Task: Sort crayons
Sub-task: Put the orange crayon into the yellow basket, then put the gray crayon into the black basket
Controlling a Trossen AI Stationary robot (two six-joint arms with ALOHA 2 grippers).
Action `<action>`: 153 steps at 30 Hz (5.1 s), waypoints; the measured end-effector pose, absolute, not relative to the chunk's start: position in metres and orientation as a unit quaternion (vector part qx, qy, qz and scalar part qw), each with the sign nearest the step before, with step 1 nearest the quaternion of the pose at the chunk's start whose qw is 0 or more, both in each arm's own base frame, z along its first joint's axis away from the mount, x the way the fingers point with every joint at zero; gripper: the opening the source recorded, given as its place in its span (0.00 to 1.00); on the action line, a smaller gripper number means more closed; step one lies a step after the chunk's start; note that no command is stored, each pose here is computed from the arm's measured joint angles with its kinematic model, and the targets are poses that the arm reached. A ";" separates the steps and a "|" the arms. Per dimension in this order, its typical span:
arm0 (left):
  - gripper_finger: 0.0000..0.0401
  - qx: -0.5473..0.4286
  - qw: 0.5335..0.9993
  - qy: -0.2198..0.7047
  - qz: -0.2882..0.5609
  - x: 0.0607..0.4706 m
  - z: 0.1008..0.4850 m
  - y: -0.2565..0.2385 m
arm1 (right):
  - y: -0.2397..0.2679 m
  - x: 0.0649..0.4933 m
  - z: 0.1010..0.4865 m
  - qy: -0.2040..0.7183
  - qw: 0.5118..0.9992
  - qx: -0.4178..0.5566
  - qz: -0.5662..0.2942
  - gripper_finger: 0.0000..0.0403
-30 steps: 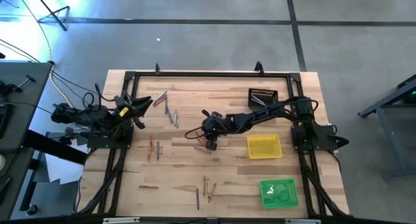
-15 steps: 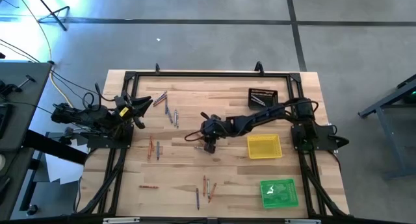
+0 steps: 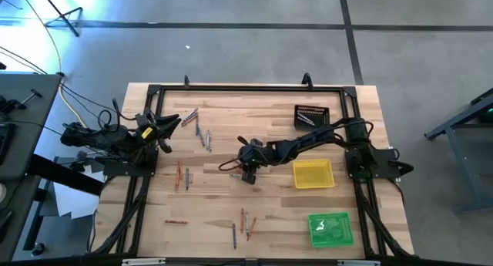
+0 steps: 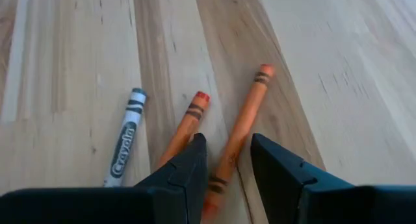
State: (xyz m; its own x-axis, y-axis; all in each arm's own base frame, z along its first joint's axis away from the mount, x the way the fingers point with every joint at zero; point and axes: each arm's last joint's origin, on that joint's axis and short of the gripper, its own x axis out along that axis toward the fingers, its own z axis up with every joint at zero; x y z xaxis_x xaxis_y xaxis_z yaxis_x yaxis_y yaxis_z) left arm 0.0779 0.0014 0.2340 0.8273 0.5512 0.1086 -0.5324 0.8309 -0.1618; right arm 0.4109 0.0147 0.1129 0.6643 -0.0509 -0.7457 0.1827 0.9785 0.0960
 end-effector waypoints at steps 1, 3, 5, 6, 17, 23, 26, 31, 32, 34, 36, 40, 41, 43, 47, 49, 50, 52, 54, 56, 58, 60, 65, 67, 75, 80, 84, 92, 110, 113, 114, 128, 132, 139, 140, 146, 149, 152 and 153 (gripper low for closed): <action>0.18 -0.062 0.954 -0.076 0.284 0.078 0.234 0.001 | 0.015 0.411 0.112 0.404 0.908 0.084 -0.065 0.29; 0.18 -0.062 0.954 -0.076 0.284 0.078 0.234 0.001 | 0.015 0.412 0.110 0.405 0.908 0.087 -0.067 0.29; 0.18 -0.062 0.954 -0.076 0.284 0.078 0.234 0.001 | 0.015 0.412 0.109 0.405 0.908 0.087 -0.068 0.29; 0.18 -0.062 0.954 -0.076 0.284 0.078 0.234 0.001 | 0.015 0.412 0.109 0.406 0.907 0.086 -0.068 0.29; 0.18 -0.062 0.954 -0.076 0.284 0.078 0.234 0.001 | 0.006 0.410 0.108 0.419 0.901 0.079 -0.080 0.04; 0.18 -0.062 0.954 -0.075 0.284 0.078 0.234 0.001 | -0.002 0.398 0.123 0.451 0.886 0.067 -0.086 0.01; 0.18 -0.061 0.954 -0.074 0.284 0.078 0.234 0.001 | -0.005 0.387 0.142 0.468 0.876 0.051 -0.101 0.01; 0.18 -0.060 0.954 -0.072 0.284 0.078 0.233 0.001 | -0.005 0.357 0.179 0.514 0.842 0.028 -0.160 0.01; 0.18 -0.061 0.954 -0.073 0.284 0.078 0.234 0.001 | -0.003 0.350 0.188 0.516 0.839 0.030 -0.169 0.01; 0.18 -0.060 0.954 -0.072 0.284 0.078 0.233 0.001 | 0.003 0.337 0.204 0.523 0.831 0.039 -0.186 0.00; 0.18 -0.060 0.954 -0.072 0.284 0.078 0.233 0.001 | 0.011 0.322 0.215 0.541 0.816 0.052 -0.197 0.00; 0.18 -0.060 0.954 -0.072 0.284 0.078 0.234 0.001 | 0.032 0.293 0.233 0.569 0.789 0.082 -0.218 0.00; 0.18 -0.060 0.954 -0.071 0.284 0.078 0.233 0.001 | 0.038 0.287 0.235 0.578 0.780 0.087 -0.223 0.00; 0.18 -0.060 0.954 -0.072 0.284 0.078 0.233 0.001 | 0.050 0.276 0.238 0.591 0.766 0.096 -0.234 0.00; 0.18 -0.056 0.954 -0.076 0.286 0.078 0.235 0.001 | 0.071 0.261 0.241 0.621 0.746 0.096 -0.220 0.00; 0.18 -0.048 0.953 -0.080 0.287 0.078 0.236 0.002 | 0.077 0.257 0.240 0.628 0.740 0.100 -0.218 0.00; 0.18 -0.045 0.953 -0.084 0.287 0.077 0.238 0.002 | 0.080 0.256 0.240 0.630 0.738 0.101 -0.219 0.00; 0.18 -0.036 0.952 -0.092 0.289 0.077 0.240 0.002 | 0.083 0.253 0.240 0.639 0.731 0.100 -0.215 0.00; 0.18 -0.023 0.952 -0.095 0.290 0.076 0.242 0.002 | 0.085 0.250 0.240 0.645 0.724 0.104 -0.221 0.00; 0.18 -0.016 0.951 -0.103 0.292 0.076 0.245 0.002 | 0.085 0.247 0.236 0.652 0.713 0.115 -0.228 0.00; 0.18 -0.006 0.950 -0.107 0.294 0.075 0.246 0.002 | 0.084 0.243 0.229 0.663 0.700 0.125 -0.234 0.00; 0.18 -0.002 0.949 -0.114 0.296 0.075 0.248 0.002 | 0.084 0.240 0.218 0.672 0.687 0.147 -0.235 0.00; 0.18 0.014 0.946 -0.123 0.300 0.073 0.252 0.003 | 0.084 0.234 0.194 0.674 0.675 0.179 -0.239 0.00; 0.18 0.016 0.945 -0.126 0.300 0.073 0.253 0.003 | 0.084 0.232 0.189 0.672 0.674 0.182 -0.245 0.00; 0.18 0.021 0.944 -0.128 0.302 0.073 0.253 0.003 | 0.083 0.230 0.187 0.670 0.667 0.193 -0.264 0.10; 0.18 0.022 0.944 -0.128 0.302 0.073 0.253 0.003 | 0.084 0.229 0.187 0.682 0.655 0.204 -0.254 0.23; 0.18 0.028 0.944 -0.129 0.303 0.072 0.254 0.003 | 0.083 0.228 0.188 0.697 0.637 0.220 -0.246 0.29; 0.18 0.037 0.940 -0.140 0.308 0.071 0.257 0.003 | 0.082 0.253 0.226 0.661 0.681 0.237 -0.205 0.26; 0.18 0.018 0.945 -0.133 0.297 0.073 0.254 0.003 | 0.062 0.366 0.259 0.351 0.932 0.085 -0.028 0.21; 0.18 0.011 0.947 -0.130 0.295 0.073 0.253 0.002 | 0.051 0.379 0.237 0.372 0.926 0.063 -0.026 0.21; 0.18 0.011 0.947 -0.131 0.295 0.073 0.253 0.003 | 0.047 0.383 0.231 0.377 0.924 0.059 -0.030 0.21; 0.18 0.023 0.946 -0.127 0.296 0.073 0.253 0.002 | 0.020 0.412 0.152 0.431 0.892 0.123 -0.050 0.21; 0.18 0.029 0.945 -0.130 0.298 0.073 0.254 0.003 | 0.024 0.414 0.152 0.427 0.894 0.131 -0.038 0.21; 0.18 0.030 0.945 -0.129 0.298 0.073 0.254 0.003 | 0.033 0.413 0.151 0.434 0.885 0.166 -0.006 0.21; 0.18 0.026 0.946 -0.129 0.297 0.073 0.254 0.003 | 0.036 0.413 0.151 0.435 0.885 0.165 -0.003 0.21; 0.18 -0.009 0.948 -0.128 0.290 0.074 0.251 0.002 | 0.051 0.411 0.151 0.438 0.886 0.154 0.014 0.21; 0.18 -0.021 0.951 -0.117 0.287 0.075 0.247 0.002 | 0.057 0.410 0.151 0.438 0.888 0.143 0.015 0.21; 0.18 -0.034 0.952 -0.107 0.284 0.076 0.244 0.002 | 0.060 0.411 0.147 0.440 0.889 0.125 0.008 0.21; 0.18 -0.039 0.953 -0.103 0.283 0.077 0.243 0.002 | 0.059 0.411 0.144 0.442 0.888 0.122 0.004 0.21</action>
State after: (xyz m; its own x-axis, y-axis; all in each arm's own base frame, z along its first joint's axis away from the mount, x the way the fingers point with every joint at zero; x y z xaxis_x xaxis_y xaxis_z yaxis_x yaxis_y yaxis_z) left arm 0.0766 0.0016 0.2427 0.8186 0.5471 0.1749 -0.5311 0.8369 -0.1323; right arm 0.4109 0.0594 0.1444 0.6085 0.1148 -0.7852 0.1008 0.9703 0.2200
